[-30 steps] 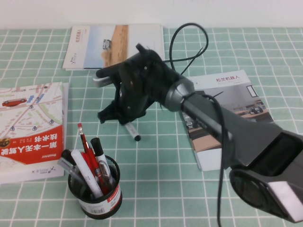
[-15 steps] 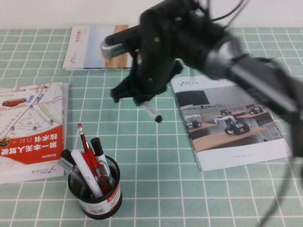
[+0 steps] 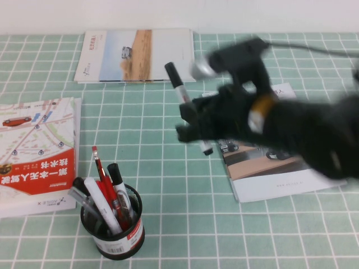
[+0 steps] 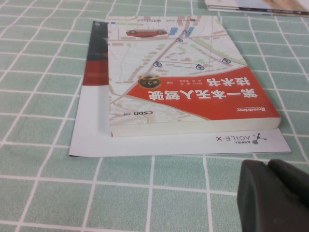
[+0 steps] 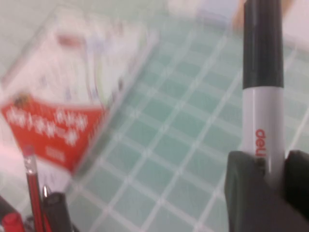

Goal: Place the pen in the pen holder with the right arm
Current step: Place the pen onto the pen holder

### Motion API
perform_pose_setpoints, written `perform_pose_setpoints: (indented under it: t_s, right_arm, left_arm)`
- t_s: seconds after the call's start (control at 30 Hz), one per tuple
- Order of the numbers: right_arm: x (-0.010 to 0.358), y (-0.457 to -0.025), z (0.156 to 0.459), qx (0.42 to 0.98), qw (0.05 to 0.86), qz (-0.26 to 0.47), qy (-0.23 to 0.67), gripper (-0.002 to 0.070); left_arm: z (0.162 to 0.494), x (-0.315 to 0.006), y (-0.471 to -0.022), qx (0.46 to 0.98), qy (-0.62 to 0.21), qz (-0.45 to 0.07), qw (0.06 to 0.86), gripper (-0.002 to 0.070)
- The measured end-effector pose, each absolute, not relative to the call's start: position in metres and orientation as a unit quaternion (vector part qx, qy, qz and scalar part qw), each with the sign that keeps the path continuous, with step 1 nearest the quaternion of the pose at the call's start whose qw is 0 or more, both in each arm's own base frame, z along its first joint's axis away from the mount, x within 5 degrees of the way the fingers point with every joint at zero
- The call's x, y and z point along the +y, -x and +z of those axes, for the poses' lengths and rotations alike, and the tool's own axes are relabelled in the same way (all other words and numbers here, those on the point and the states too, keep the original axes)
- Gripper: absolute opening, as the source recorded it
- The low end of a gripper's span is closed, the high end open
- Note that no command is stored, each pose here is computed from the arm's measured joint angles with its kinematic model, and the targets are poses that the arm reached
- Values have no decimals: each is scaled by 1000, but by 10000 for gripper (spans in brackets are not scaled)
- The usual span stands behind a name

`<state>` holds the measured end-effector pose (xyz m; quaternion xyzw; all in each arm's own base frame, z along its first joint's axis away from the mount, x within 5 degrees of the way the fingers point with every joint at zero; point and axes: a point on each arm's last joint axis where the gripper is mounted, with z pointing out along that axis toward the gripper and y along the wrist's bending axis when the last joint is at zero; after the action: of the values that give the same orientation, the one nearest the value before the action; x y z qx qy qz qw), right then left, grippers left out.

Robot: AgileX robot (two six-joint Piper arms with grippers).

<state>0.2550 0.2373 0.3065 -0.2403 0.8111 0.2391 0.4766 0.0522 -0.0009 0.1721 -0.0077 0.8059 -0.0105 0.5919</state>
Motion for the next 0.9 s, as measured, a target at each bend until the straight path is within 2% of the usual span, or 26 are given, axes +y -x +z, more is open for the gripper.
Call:
perform_pose_setpoints:
  t_s: [0.2, 0.47, 0.6, 0.9]
  right_arm:
    - [229, -215, 270, 708, 587, 303, 251, 122]
    - [260, -182, 261, 582, 642, 379, 325, 122]
    - [272, -179, 247, 560, 640, 406, 336, 122]
    - [304, -185, 224, 555, 600, 442, 369, 122]
  left_arm:
    - [172, -1, -52, 806, 8, -10, 592, -4]
    - [172, -1, -52, 806, 8, -10, 592, -4]
    - [172, -1, -52, 806, 8, -10, 592, -4]
    - [172, -1, -52, 806, 8, -10, 592, -4]
